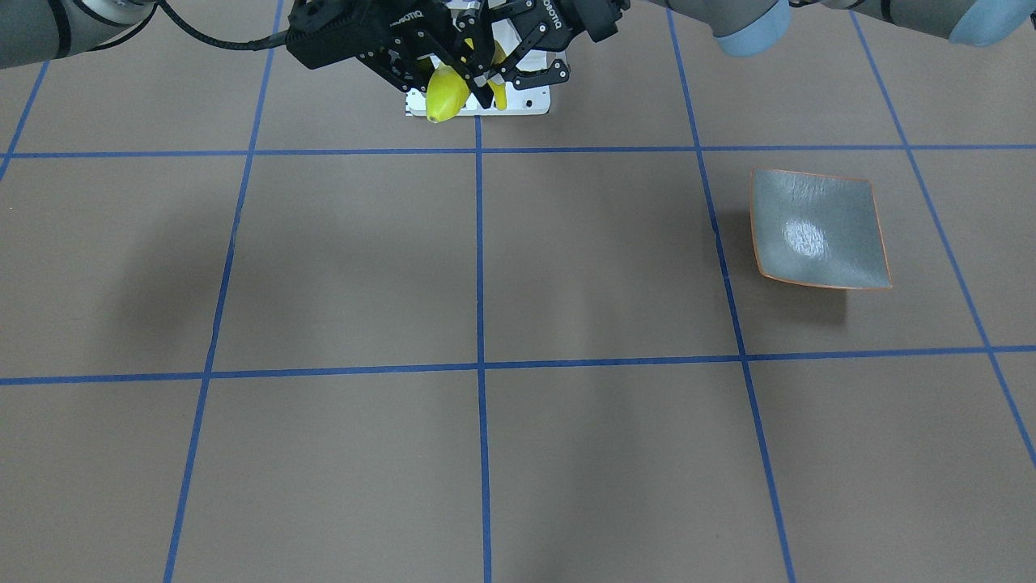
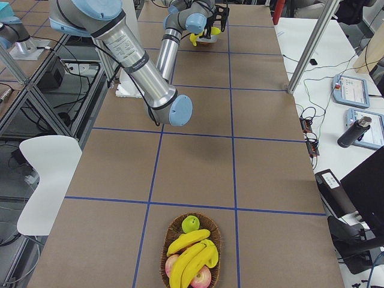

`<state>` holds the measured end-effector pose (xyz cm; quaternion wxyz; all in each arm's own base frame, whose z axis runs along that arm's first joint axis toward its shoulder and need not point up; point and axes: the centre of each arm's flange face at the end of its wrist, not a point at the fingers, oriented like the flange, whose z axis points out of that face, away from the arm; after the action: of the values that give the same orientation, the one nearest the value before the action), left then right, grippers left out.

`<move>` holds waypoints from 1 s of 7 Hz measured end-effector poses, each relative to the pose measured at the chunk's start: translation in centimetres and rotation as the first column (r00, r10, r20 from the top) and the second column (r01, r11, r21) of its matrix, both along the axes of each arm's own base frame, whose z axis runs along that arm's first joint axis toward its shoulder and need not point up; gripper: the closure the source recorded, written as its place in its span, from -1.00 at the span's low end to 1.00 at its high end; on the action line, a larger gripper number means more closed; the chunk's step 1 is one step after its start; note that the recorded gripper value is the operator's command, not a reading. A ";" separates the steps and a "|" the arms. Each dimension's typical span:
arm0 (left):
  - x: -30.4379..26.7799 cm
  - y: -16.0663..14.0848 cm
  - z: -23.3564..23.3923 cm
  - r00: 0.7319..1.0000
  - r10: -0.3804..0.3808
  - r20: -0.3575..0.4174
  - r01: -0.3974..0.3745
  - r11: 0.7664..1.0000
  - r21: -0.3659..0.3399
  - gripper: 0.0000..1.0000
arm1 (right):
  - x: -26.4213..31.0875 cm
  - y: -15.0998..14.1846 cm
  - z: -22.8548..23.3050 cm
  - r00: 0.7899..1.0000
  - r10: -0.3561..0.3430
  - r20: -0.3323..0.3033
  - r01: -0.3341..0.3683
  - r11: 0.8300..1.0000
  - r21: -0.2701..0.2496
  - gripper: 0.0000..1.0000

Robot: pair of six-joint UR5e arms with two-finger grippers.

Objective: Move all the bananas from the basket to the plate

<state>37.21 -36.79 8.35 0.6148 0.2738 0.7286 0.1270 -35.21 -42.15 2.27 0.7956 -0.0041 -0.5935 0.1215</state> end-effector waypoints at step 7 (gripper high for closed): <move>0.2 0.0 1.3 1.000 0.009 0.020 -0.008 0.999 -0.048 1.00 | 2.8 -2.2 1.9 1.000 0.023 -0.011 -0.022 0.998 0.060 -1.00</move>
<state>37.42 -36.80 9.67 0.6278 0.2548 0.7265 0.1149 -32.40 -44.31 4.22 0.7974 0.0271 -0.5922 0.1128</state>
